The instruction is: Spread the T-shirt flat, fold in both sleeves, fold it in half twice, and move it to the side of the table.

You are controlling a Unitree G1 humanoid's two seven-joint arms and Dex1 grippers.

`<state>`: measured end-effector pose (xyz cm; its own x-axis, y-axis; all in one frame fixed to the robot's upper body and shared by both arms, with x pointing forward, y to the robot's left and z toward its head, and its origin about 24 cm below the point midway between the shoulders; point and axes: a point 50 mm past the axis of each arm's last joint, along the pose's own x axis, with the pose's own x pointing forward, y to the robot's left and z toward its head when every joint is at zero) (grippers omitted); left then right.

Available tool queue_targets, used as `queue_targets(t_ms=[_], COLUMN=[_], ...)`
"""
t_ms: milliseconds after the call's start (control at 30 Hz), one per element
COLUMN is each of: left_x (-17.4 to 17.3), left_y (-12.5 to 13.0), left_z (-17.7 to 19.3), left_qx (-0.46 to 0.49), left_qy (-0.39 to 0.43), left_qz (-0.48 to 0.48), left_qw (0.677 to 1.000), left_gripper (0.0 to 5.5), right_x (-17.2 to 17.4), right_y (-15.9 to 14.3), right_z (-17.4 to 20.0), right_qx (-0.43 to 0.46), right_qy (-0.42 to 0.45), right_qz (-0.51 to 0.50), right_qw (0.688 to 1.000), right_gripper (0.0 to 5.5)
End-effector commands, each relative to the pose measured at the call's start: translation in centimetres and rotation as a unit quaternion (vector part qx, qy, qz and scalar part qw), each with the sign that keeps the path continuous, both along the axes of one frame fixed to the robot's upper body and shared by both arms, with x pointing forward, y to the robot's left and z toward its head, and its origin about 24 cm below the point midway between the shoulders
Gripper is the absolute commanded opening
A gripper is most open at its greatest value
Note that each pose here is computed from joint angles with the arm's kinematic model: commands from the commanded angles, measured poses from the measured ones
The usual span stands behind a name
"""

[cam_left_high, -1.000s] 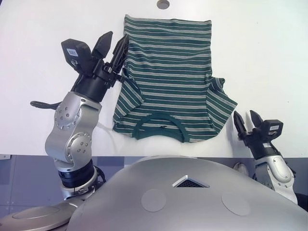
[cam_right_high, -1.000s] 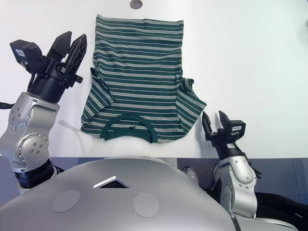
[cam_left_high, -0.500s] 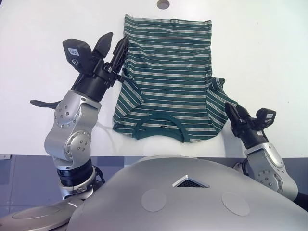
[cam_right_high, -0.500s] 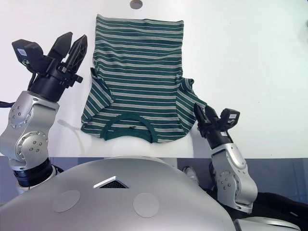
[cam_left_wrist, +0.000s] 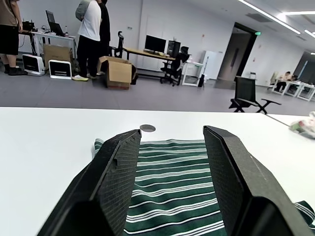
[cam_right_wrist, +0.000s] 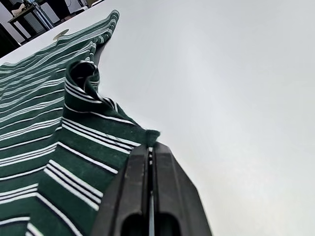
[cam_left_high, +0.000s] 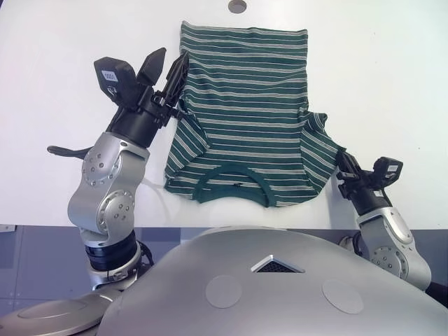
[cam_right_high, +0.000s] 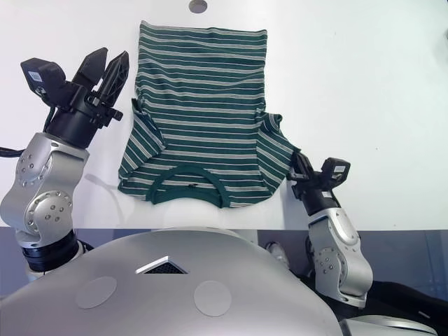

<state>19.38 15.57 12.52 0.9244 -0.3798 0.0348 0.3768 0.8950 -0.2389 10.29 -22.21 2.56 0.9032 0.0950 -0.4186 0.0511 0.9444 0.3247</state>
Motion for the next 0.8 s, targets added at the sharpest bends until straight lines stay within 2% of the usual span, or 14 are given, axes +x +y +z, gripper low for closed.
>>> queue_targets(t_ms=[33, 200, 333, 600, 800], left_x=[-0.7, -1.3, -1.5, -1.6, -1.6], left_y=[-0.4, -0.9, -1.3, -2.2, -3.2], left_z=[0.1, 0.2, 0.2, 0.6, 0.6], left_qx=[-0.003, -0.01, -0.013, -0.032, -0.038], left_qy=[0.006, 0.003, 0.003, -0.013, -0.03], left_qz=[0.0, -0.002, -0.002, 0.012, 0.016], left_qw=[1.0, 1.0, 1.0, 0.999, 0.999], left_gripper=[2.33, 2.33, 2.33, 2.33, 2.33], right_x=[1.2, 1.3, 0.7, 1.7, 3.5], right_y=[0.1, 2.0, 2.8, 2.9, 3.1], right_z=[2.2, 4.6, 5.2, 5.0, 7.4], right_qx=[-0.027, -0.047, -0.028, 0.012, 0.121], right_qy=[-0.051, -0.083, -0.051, 0.017, 0.004], right_qz=[0.062, 0.222, 0.337, 0.435, 0.468], right_qw=[0.996, 0.97, 0.94, 0.9, 0.875], right_gripper=[0.02, 0.02, 0.02, 0.02, 1.37])
